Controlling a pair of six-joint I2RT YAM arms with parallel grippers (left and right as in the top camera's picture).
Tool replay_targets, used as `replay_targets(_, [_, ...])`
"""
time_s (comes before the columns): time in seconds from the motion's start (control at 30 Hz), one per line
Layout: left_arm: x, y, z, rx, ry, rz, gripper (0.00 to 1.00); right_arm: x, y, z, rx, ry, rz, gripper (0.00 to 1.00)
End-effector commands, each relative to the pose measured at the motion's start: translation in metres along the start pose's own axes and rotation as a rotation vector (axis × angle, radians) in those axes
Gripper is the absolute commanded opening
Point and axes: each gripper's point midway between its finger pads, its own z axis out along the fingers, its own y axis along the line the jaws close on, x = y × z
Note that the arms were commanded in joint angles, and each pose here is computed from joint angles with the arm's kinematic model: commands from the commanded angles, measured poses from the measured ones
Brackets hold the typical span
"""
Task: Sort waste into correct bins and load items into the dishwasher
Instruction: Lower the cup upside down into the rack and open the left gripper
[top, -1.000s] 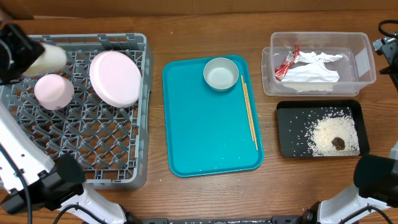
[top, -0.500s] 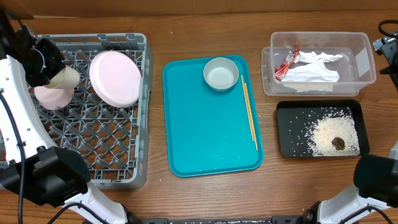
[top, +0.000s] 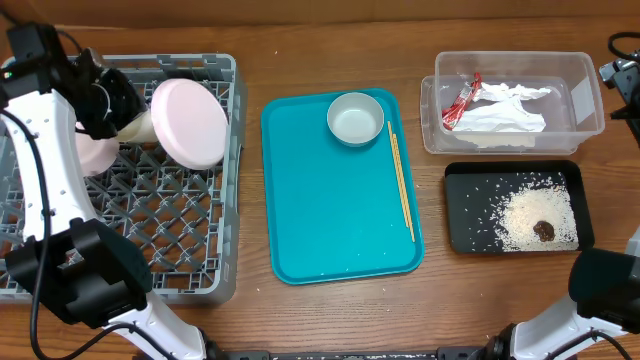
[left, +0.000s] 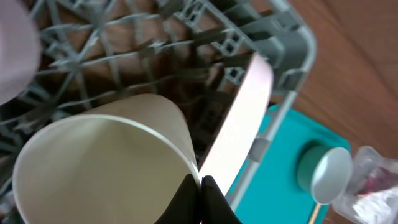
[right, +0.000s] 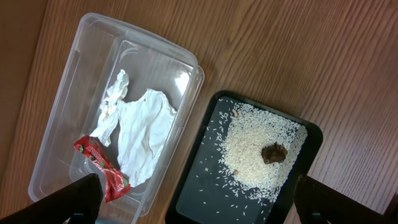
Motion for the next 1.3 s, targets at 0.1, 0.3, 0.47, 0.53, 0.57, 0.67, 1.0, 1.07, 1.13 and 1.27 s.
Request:
replay_targets(0.1, [0.007, -0.053, -0.034, 0.188, -0.022, 0.079, 0.04, -0.004, 0.002, -0.008, -0.019, -0.026, 0.004, 1.0])
replay_targets(0.3, [0.029, -0.101, -0.068, 0.281, -0.061, 0.2, 0.04, -0.004, 0.002, -0.008, -0.019, -0.026, 0.004, 1.0])
replay_targets(0.47, [0.049, -0.134, -0.065, 0.313, -0.039, 0.298, 0.04, -0.004, 0.002, -0.008, -0.019, -0.026, 0.003, 1.0])
replay_targets(0.53, [0.053, -0.14, -0.063, 0.318, -0.034, 0.315, 0.04, -0.004, 0.002, -0.008, -0.019, -0.026, 0.003, 1.0])
replay_targets(0.57, [0.052, -0.141, -0.063, 0.32, -0.041, 0.321, 0.04, -0.004, 0.002, -0.008, -0.019, -0.026, 0.004, 1.0])
replay_targets(0.67, [0.046, -0.145, -0.07, 0.333, -0.078, 0.335, 0.04, -0.004, 0.002, -0.008, -0.019, -0.026, 0.003, 1.0])
replay_targets(1.0, [0.019, -0.103, -0.138, 0.241, -0.203, 0.22, 0.04, -0.004, 0.002, -0.008, -0.019, -0.026, 0.003, 1.0])
replay_targets(1.07, [0.019, -0.082, -0.144, 0.22, -0.191, 0.157, 0.04, -0.004, 0.002, -0.008, -0.019, -0.026, 0.004, 1.0])
replay_targets(1.13, [0.02, -0.061, -0.149, 0.206, -0.172, 0.087, 0.04, -0.004, 0.002, -0.008, -0.019, -0.026, 0.003, 1.0])
replay_targets(1.27, [0.024, -0.002, -0.169, 0.185, -0.143, -0.118, 0.04, -0.004, 0.002, -0.008, -0.019, -0.026, 0.004, 1.0])
